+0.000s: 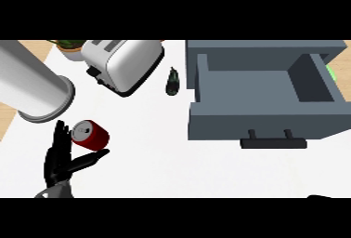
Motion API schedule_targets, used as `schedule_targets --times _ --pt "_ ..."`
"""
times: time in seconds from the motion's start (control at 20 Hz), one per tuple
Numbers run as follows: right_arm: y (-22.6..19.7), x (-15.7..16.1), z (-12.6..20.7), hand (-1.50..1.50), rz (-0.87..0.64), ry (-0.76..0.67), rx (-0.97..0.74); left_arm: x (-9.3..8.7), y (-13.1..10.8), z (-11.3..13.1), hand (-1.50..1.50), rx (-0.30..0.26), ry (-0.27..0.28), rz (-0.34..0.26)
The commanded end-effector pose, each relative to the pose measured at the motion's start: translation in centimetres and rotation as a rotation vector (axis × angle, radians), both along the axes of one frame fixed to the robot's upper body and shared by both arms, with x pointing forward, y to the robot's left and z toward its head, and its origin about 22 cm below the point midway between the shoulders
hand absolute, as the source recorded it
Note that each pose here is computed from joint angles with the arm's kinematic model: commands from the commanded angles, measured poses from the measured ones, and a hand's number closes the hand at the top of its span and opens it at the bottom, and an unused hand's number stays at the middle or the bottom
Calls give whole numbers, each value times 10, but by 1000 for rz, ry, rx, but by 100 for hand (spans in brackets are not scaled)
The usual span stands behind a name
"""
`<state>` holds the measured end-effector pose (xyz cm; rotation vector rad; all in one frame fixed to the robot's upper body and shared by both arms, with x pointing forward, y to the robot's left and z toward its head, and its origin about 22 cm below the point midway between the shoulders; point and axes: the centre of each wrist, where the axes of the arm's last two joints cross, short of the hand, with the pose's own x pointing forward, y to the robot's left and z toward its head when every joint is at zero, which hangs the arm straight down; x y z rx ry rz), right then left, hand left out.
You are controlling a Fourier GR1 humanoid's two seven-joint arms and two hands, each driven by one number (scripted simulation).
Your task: Pick up the can, place it into the drawer and close the drawer
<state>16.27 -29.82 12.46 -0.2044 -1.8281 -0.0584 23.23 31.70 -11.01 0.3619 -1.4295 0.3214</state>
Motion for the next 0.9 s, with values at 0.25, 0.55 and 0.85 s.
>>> schedule_targets --times 0.25,0.55,0.85 --pt "-3 -2 18 -150 -9 -18 -7 11 16 -18 -150 3 -19 -24" --pt "9 25 5 -150 17 -20 -27 28 15 -25 -150 -14 -21 -87" --pt "5 18 11 -150 -5 -24 -6 56 -1 -14 150 -50 -58 -185"
